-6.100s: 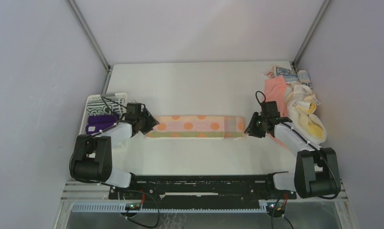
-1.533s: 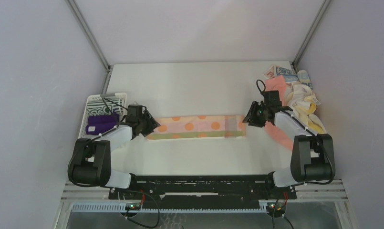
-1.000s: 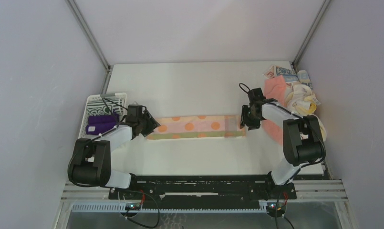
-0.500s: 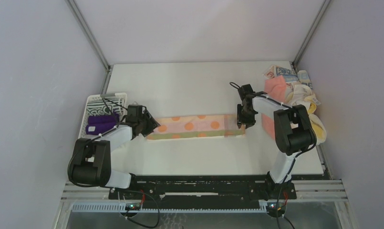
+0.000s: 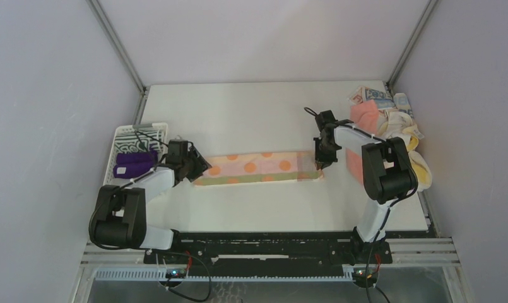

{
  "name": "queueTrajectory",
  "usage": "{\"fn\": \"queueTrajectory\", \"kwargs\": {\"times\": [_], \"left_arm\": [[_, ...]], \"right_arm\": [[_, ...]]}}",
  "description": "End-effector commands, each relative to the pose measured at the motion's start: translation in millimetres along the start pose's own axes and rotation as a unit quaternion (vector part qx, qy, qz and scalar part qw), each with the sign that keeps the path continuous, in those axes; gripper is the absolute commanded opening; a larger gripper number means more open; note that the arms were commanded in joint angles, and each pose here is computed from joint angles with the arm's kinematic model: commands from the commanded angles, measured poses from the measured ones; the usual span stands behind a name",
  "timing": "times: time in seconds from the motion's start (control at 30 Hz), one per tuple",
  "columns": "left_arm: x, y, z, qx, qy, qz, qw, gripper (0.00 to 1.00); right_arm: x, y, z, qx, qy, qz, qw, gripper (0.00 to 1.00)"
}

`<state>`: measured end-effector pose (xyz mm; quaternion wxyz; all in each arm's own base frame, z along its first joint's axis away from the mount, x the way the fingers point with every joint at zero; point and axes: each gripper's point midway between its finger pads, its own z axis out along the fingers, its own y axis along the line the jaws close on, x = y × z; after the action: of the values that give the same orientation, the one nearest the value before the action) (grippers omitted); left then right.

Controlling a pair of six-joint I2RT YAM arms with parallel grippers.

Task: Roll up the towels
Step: Fold the towel at the center of the board.

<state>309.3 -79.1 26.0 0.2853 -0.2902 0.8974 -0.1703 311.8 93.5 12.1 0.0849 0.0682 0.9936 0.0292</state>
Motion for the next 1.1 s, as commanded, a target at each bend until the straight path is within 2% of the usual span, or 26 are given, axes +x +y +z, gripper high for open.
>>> {"fn": "queueTrajectory", "kwargs": {"times": [0.0, 0.13, 0.3, 0.47, 0.6, 0.7, 1.07], "left_arm": [[22.3, 16.8, -2.5, -0.021, 0.026, 0.009, 0.999, 0.54], [38.6, 2.6, -2.4, 0.008, 0.042, 0.000, 0.999, 0.55], [57.7, -40.5, -10.2, 0.065, 0.056, 0.006, 0.996, 0.58], [35.9, -55.7, -31.5, 0.085, 0.015, 0.000, 0.996, 0.69], [16.7, -56.6, -49.0, 0.095, -0.017, 0.001, 0.995, 0.74], [12.7, -46.7, -52.1, 0.087, -0.025, 0.007, 0.996, 0.74], [34.1, -41.0, -39.3, 0.116, 0.017, -0.001, 0.993, 0.63]], "right_arm": [[-8.7, -52.6, 0.0, 0.100, -0.018, 0.023, 0.995, 0.00], [-28.3, -79.5, -22.3, 0.132, -0.057, 0.051, 0.988, 0.00], [-41.5, -95.5, -47.8, 0.150, -0.084, 0.055, 0.984, 0.00], [-40.9, -89.1, -70.3, 0.147, -0.103, 0.034, 0.983, 0.00], [-43.0, -64.2, -93.3, 0.116, -0.122, 0.003, 0.986, 0.00], [-37.0, -42.8, -106.0, 0.093, -0.127, -0.025, 0.987, 0.00], [-6.7, 68.8, -127.4, -0.067, -0.126, -0.100, 0.985, 0.00]]}}
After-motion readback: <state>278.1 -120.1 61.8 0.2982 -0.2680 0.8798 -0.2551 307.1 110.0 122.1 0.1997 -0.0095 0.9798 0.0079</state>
